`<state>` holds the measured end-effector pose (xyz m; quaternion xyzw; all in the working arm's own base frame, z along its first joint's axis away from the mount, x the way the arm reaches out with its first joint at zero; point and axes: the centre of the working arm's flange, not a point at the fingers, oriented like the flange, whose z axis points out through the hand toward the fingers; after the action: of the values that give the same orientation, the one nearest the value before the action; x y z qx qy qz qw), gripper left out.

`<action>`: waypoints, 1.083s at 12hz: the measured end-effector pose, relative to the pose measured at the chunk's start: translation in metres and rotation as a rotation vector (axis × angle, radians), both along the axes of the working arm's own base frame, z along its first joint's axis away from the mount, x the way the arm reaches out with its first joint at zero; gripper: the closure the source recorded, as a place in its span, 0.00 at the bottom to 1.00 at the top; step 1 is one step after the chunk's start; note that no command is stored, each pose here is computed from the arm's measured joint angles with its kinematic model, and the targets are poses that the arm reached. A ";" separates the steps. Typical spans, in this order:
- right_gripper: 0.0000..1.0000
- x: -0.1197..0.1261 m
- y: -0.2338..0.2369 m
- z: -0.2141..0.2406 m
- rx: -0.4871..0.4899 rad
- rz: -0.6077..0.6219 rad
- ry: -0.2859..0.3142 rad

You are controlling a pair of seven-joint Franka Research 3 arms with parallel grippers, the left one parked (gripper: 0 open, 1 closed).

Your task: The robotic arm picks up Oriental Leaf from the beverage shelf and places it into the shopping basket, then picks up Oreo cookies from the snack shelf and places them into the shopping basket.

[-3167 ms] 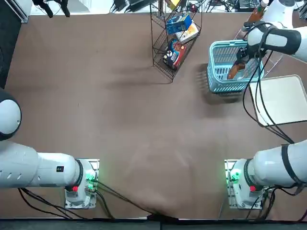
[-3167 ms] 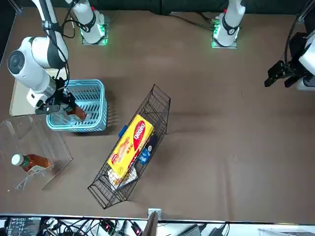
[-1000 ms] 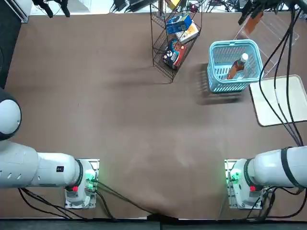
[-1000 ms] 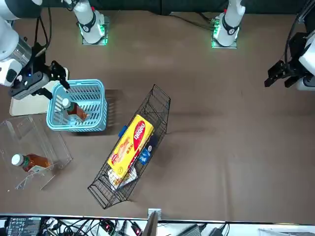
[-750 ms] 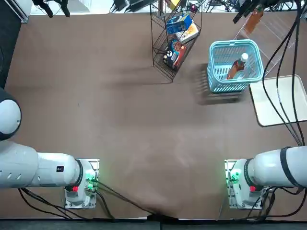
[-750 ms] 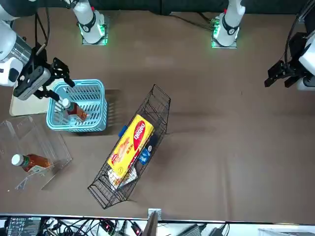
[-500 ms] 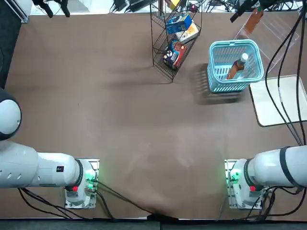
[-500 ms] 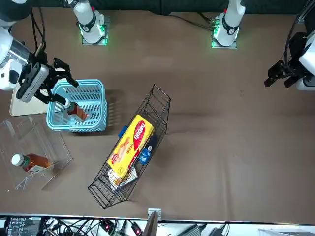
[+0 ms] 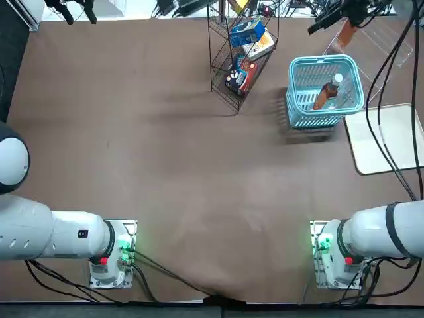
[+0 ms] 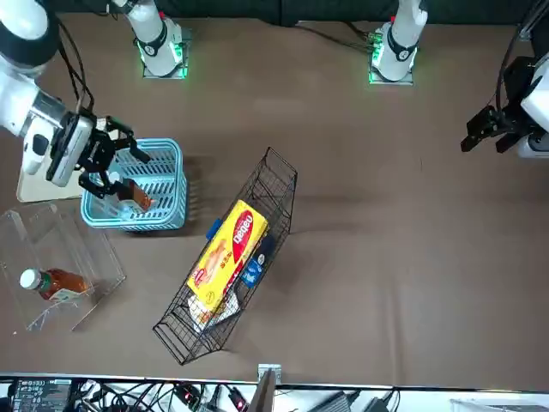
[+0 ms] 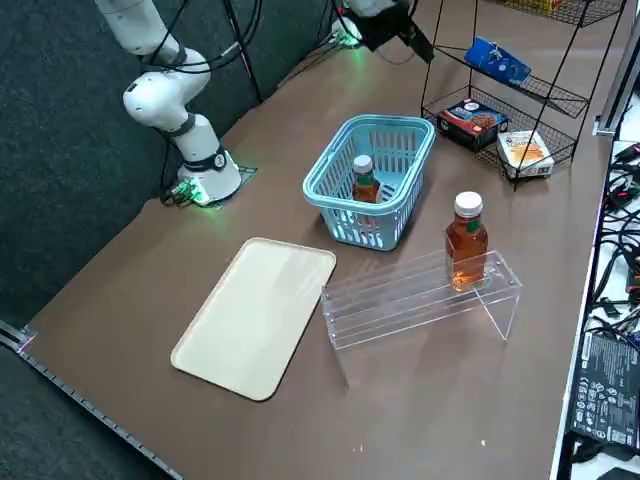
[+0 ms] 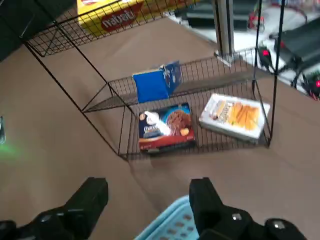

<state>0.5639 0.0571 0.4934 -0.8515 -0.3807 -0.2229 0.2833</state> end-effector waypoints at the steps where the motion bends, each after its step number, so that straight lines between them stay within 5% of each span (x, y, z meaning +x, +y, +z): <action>1: 0.00 -0.001 -0.001 -0.009 0.024 0.001 -0.027; 6: 0.00 -0.006 0.012 -0.040 0.061 0.013 -0.171; 13: 0.00 -0.018 0.063 -0.058 0.055 -0.014 -0.234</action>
<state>0.5456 0.1204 0.4353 -0.8142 -0.3988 -0.3333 0.2586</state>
